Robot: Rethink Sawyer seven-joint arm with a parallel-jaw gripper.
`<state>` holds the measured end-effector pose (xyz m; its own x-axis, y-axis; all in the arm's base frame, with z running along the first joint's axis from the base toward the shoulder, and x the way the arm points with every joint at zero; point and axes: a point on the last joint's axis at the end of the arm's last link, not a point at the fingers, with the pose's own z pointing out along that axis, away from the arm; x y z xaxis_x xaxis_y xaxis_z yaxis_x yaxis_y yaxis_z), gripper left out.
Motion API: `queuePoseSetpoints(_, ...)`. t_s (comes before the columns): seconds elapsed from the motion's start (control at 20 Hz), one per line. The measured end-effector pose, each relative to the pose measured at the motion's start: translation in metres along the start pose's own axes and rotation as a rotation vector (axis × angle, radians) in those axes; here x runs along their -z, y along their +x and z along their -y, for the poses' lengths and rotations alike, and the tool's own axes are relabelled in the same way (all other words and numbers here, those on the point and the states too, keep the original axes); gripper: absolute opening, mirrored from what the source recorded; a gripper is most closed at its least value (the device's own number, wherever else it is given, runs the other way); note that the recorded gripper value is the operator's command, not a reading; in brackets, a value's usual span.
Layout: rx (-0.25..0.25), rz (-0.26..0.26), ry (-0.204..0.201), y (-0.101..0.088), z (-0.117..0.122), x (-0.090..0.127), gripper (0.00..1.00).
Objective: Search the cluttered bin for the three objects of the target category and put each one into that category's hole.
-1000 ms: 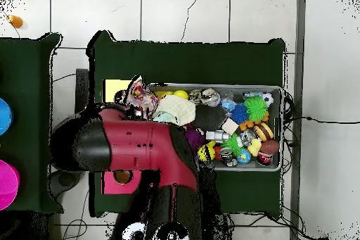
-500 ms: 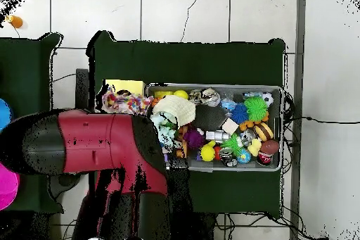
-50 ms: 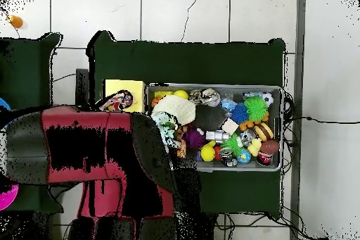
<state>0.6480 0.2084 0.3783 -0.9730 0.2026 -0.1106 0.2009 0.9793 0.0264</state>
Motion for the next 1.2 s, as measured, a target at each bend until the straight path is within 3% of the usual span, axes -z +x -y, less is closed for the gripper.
queuePoseSetpoints(0.25,-0.023,0.024,-0.031,-0.008,0.002,0.018,0.00)
queuePoseSetpoints(0.7,-0.053,0.059,-0.068,-0.018,0.006,0.030,0.00)
queuePoseSetpoints(1.2,-0.089,0.183,-0.080,-0.031,0.024,0.011,0.00)
